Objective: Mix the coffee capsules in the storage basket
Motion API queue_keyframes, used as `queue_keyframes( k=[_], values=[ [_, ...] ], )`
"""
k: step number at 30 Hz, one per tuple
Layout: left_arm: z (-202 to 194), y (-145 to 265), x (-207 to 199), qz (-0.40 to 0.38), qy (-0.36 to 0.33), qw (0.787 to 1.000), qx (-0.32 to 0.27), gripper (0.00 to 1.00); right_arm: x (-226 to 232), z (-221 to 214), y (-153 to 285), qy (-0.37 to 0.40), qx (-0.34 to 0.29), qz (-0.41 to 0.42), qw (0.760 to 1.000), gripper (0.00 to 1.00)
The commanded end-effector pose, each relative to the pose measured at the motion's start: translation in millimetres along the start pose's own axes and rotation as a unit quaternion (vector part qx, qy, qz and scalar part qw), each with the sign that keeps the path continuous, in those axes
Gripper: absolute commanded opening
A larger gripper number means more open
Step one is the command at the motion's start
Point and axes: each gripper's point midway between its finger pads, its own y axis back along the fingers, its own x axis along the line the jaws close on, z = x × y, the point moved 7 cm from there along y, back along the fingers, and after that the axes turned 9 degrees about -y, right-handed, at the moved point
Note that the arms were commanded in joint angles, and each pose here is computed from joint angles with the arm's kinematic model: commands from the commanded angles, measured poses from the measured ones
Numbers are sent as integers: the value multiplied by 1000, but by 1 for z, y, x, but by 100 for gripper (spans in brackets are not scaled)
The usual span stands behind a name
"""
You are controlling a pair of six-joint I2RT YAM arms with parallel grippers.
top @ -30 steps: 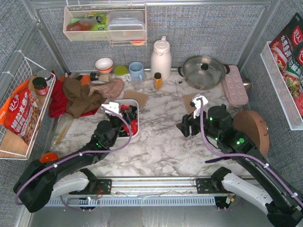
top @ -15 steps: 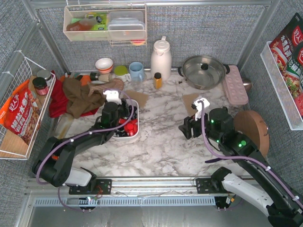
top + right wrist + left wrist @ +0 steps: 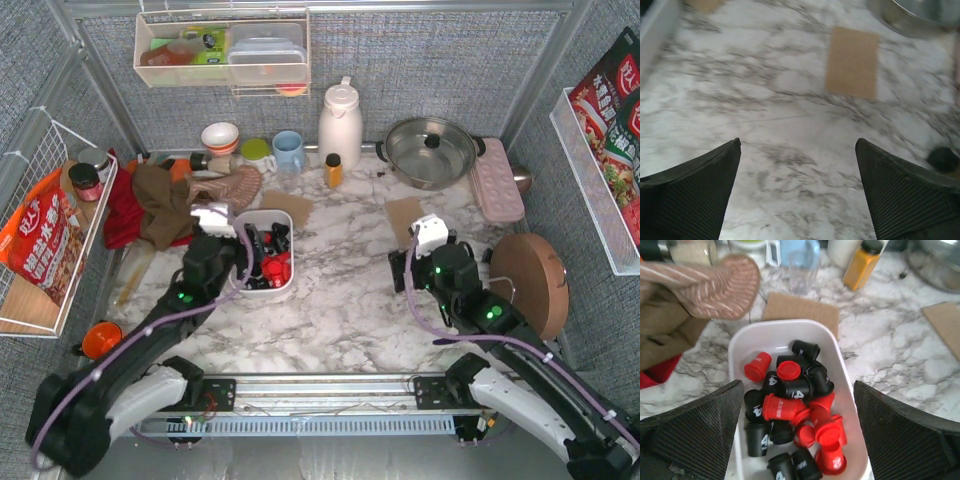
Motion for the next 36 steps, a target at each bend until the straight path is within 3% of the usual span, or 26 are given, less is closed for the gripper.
queue_keyframes(
  k=[1,6,11,16,20,28,36],
  values=[
    [17,41,10,-11,-20,999,-34,99,-31,-3,-13,14,-99,-128,987,99],
    [26,73,21,-12,-54,994,-92,99,-50,-34,-37,4,-137,-180,974,99],
    [25,92,27,-6,-33,989,-146,99,-60,-66,-56,-33,-79,-199,976,99],
    [18,95,26,-15,-12,984,-180,99,-80,-82,-67,-42,-74,-237,968,99],
    [13,90,22,-31,-12,985,-167,99,-106,-90,-76,-134,-84,-291,944,99],
    [9,80,18,-37,-27,992,-118,99,-140,-107,-78,-233,-81,-387,888,99],
    [-3,66,12,-47,-24,993,-105,99,-156,-103,-72,-197,-119,-418,879,99]
  ],
)
